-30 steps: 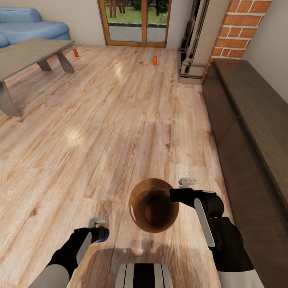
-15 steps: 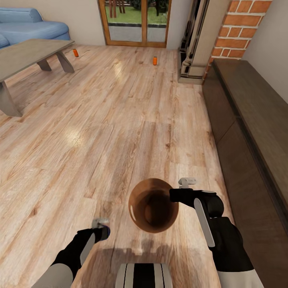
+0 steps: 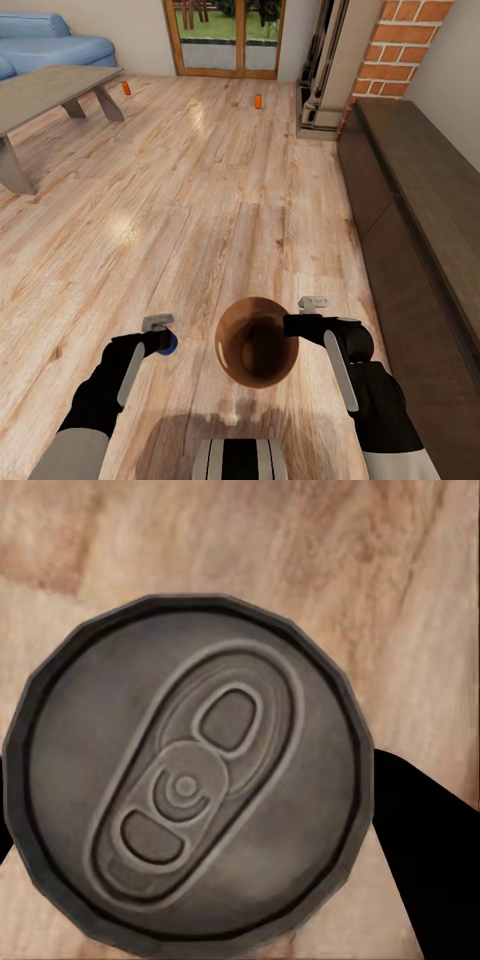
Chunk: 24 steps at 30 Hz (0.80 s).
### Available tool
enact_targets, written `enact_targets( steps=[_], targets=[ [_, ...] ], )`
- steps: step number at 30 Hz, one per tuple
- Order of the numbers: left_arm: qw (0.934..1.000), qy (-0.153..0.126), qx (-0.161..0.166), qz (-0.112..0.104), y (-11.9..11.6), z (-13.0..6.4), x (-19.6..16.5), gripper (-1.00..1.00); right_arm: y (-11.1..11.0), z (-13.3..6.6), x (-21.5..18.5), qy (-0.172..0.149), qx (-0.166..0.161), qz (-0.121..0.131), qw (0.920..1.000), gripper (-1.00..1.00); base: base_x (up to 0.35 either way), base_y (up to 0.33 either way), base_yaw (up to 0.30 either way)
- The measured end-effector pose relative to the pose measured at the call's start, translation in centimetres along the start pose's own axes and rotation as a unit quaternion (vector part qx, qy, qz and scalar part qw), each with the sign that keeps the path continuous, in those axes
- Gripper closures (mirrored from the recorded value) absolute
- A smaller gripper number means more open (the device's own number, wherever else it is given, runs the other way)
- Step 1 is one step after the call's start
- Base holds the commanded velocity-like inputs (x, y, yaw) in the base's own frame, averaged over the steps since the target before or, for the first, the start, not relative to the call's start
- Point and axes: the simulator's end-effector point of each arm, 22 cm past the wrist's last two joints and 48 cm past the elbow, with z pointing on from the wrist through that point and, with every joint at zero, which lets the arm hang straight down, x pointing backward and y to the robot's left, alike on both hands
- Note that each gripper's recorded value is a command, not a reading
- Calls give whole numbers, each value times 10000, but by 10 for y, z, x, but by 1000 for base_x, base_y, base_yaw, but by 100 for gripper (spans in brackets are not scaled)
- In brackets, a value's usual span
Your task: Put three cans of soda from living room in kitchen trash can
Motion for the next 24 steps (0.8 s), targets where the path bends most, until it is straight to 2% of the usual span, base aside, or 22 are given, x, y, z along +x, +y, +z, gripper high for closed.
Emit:
enact_targets(
  steps=[4, 10, 13, 14, 17, 18, 20, 22, 23, 24],
  targets=[
    [9999, -48, -106, 108, 18, -25, -10, 100, 0, 0, 0, 0, -5, 6, 10000, 100, 0, 0, 0],
    [9994, 142, -170, 259, 39, -54, 6, 100, 0, 0, 0, 2, -4, 6, 10000, 100, 0, 0, 0],
    [9986, 266, 228, 389, 41, -63, 12, 100, 0, 0, 0, 4, -1, 11, 10000, 100, 0, 0, 0],
    [9971, 304, 545, 429, 35, -67, 13, 100, -1, 0, 0, 3, 2, 14, 10000, 100, 0, 0, 0],
    [9863, 404, 1497, 566, 16, -83, 16, 100, -2, 0, 0, -1, 19, 13, 10000, 100, 0, 0, 0],
    [9792, 440, 1885, 600, 7, -91, 16, 100, -2, 0, 0, -1, 25, 11, 10000, 100, 0, 0, 0],
    [9717, 481, 2220, 654, -2, -99, 18, 100, -3, 0, 0, 1, 56, -7, 10000, 100, 0, 0, 0],
    [9665, 526, 2411, 707, -10, -103, 21, 100, -5, 0, 0, 4, 116, -45, 9999, 100, 0, 0, 0],
    [9605, 603, 2594, 804, -20, -106, 26, 100, -7, 0, 0, 6, 152, -69, 9999, 100, 0, 0, 0],
    [9407, 859, 3094, 1097, -45, -119, 44, 100, -8, 0, 0, 10, 192, -103, 9998, 100, 0, 0, 0]
  ],
)
